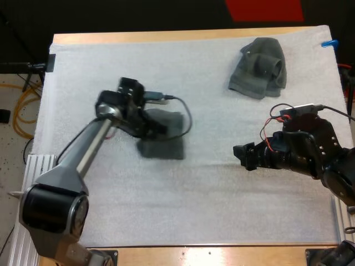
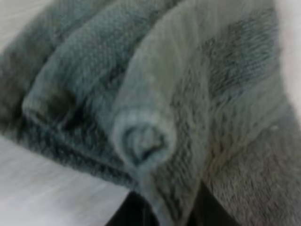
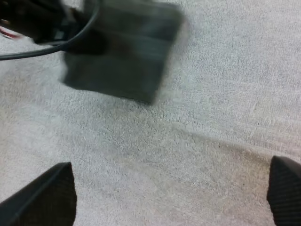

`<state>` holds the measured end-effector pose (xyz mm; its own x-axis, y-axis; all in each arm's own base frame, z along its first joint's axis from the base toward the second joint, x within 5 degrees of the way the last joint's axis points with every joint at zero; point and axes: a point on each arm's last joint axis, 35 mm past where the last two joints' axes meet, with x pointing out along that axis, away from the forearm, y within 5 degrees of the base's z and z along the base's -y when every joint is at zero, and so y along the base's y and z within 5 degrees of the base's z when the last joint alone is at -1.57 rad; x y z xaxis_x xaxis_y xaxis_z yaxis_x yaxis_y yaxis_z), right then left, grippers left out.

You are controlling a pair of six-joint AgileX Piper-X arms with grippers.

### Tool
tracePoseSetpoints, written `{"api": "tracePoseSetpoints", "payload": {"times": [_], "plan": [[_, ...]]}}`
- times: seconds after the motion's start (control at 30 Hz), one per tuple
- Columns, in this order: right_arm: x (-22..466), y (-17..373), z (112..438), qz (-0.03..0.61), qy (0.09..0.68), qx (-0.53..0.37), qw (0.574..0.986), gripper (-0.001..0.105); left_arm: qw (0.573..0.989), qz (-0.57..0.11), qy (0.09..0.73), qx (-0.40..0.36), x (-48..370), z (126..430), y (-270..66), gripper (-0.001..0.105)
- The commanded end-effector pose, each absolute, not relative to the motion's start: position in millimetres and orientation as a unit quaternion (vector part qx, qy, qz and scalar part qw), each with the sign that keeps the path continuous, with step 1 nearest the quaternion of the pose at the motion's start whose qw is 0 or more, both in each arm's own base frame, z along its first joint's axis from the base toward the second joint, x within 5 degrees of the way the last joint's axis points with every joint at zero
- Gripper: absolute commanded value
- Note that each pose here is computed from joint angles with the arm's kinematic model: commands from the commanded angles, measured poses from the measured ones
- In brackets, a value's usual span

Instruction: Pick towel from pile fold and stack

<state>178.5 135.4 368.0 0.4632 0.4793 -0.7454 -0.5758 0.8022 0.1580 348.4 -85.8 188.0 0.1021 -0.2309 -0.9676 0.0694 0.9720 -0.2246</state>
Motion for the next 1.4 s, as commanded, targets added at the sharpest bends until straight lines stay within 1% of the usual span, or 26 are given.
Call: {"api": "tracePoseSetpoints", "payload": {"times": [0.0,0.07,0.13,0.27,0.33,0.4,0.43,0.53,0.57,0.67,0.7,0.73,0.83,0.93,1.1,1.23,1.37], "plan": [[177,134,372,0.31,0.407,-0.058,0.857,0.079,0.734,-0.071,0.676,0.005,345,192,-69,0.0],[176,134,372,0.312,0.407,-0.057,0.857,0.079,0.729,-0.04,0.683,0.035,345,191,-49,0.0],[176,135,372,0.323,0.407,-0.052,0.853,0.079,0.727,-0.015,0.685,0.044,346,191,-34,0.0],[176,139,375,0.364,0.401,-0.036,0.84,0.079,0.728,0.026,0.685,0.014,348,191,1,0.0],[176,139,376,0.369,0.396,-0.032,0.84,0.079,0.727,0.039,0.686,0.002,348,191,14,0.0],[177,140,377,0.373,0.388,-0.03,0.842,0.079,0.725,0.05,0.687,-0.009,347,191,24,0.003],[178,141,378,0.377,0.383,-0.028,0.843,0.079,0.724,0.054,0.687,-0.012,346,191,28,0.006],[179,143,381,0.391,0.37,-0.02,0.843,0.079,0.723,0.07,0.687,-0.008,346,191,35,0.022],[179,144,381,0.397,0.367,-0.017,0.841,0.079,0.722,0.082,0.687,0.007,346,191,37,0.032],[179,144,382,0.401,0.367,-0.016,0.839,0.079,0.718,0.1,0.687,0.045,345,192,39,0.055],[179,144,382,0.401,0.367,-0.016,0.839,0.079,0.716,0.109,0.687,0.06,345,192,40,0.059],[179,144,382,0.401,0.367,-0.016,0.839,0.079,0.713,0.122,0.687,0.075,345,192,42,0.061],[179,144,382,0.401,0.367,-0.016,0.839,0.079,0.706,0.162,0.68,0.113,344,197,45,0.061],[179,144,382,0.401,0.367,-0.016,0.839,0.079,0.715,0.175,0.666,0.12,341,209,46,0.061],[179,144,382,0.401,0.366,-0.016,0.839,0.079,0.768,0.127,0.624,0.066,329,249,40,0.061],[179,144,382,0.399,0.366,-0.017,0.84,0.079,0.82,0.076,0.567,0.012,308,294,32,0.061],[181,142,381,0.374,0.362,-0.031,0.854,0.079,0.868,0.016,0.495,-0.046,277,343,22,0.061]]}}
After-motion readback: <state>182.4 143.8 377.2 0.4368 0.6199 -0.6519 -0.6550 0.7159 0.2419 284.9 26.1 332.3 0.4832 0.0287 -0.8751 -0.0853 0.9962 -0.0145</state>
